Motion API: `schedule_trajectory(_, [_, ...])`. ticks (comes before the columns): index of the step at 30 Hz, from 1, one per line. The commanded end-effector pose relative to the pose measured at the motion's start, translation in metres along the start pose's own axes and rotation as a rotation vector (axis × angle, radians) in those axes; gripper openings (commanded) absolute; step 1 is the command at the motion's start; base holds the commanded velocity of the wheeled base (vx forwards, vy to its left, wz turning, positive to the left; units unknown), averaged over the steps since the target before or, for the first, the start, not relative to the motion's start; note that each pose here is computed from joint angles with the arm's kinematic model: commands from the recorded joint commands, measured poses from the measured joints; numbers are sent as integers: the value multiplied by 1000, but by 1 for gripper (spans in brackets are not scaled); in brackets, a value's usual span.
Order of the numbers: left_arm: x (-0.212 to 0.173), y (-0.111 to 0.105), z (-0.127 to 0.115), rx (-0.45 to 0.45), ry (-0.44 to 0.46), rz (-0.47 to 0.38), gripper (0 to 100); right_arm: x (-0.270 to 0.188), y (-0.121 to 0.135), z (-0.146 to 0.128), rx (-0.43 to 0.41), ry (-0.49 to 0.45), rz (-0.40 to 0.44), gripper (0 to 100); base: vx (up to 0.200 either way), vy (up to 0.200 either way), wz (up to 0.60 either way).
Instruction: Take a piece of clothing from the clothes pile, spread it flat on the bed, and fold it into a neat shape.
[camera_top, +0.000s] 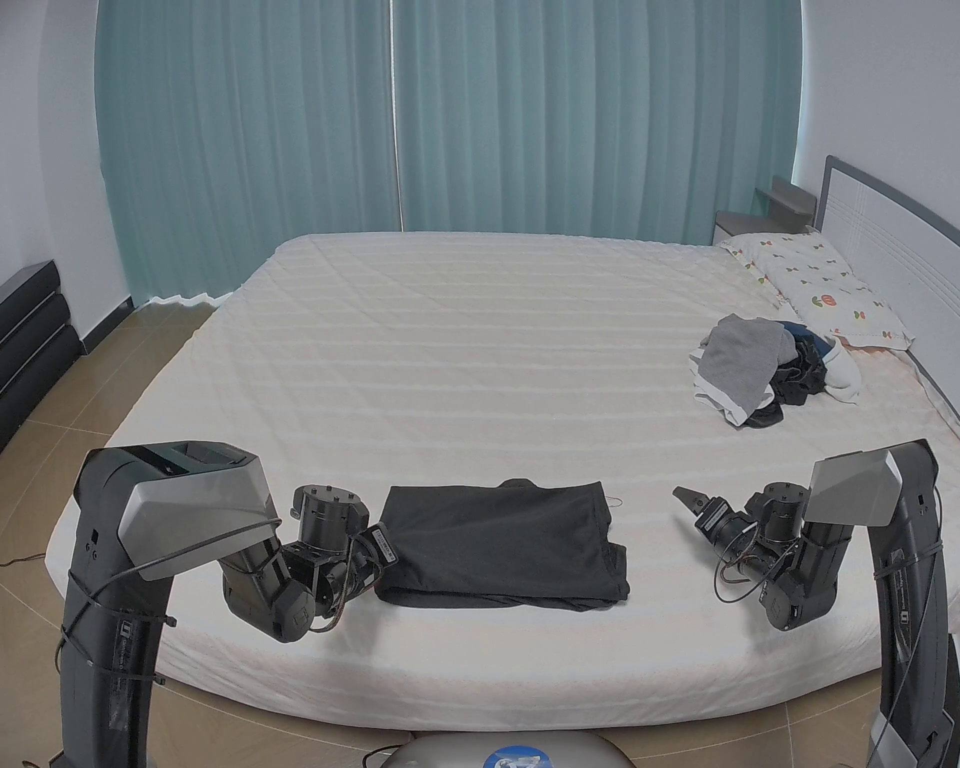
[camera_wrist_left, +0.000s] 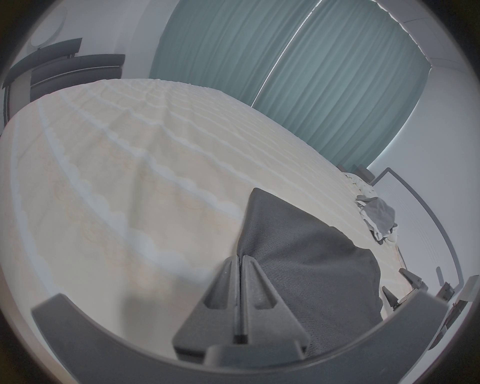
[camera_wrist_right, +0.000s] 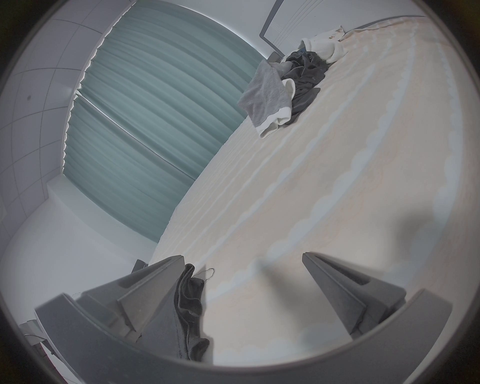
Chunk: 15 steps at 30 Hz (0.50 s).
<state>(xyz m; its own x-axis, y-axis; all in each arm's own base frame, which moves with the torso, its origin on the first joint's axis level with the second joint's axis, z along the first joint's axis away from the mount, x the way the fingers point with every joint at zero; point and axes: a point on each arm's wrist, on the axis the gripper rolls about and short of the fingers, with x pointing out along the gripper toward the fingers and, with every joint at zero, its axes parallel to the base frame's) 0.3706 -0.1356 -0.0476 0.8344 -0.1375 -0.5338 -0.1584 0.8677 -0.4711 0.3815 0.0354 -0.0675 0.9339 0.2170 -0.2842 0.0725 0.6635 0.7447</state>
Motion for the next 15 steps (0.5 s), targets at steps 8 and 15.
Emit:
schedule_trajectory(8, [-1,2,0,-3,1,5,0,-1,1,1,-3,-7,8,100,0,200,0])
schedule_trajectory(15, [-1,2,0,-3,1,5,0,-2,0,0,-2,-1,3,100,0,200,0])
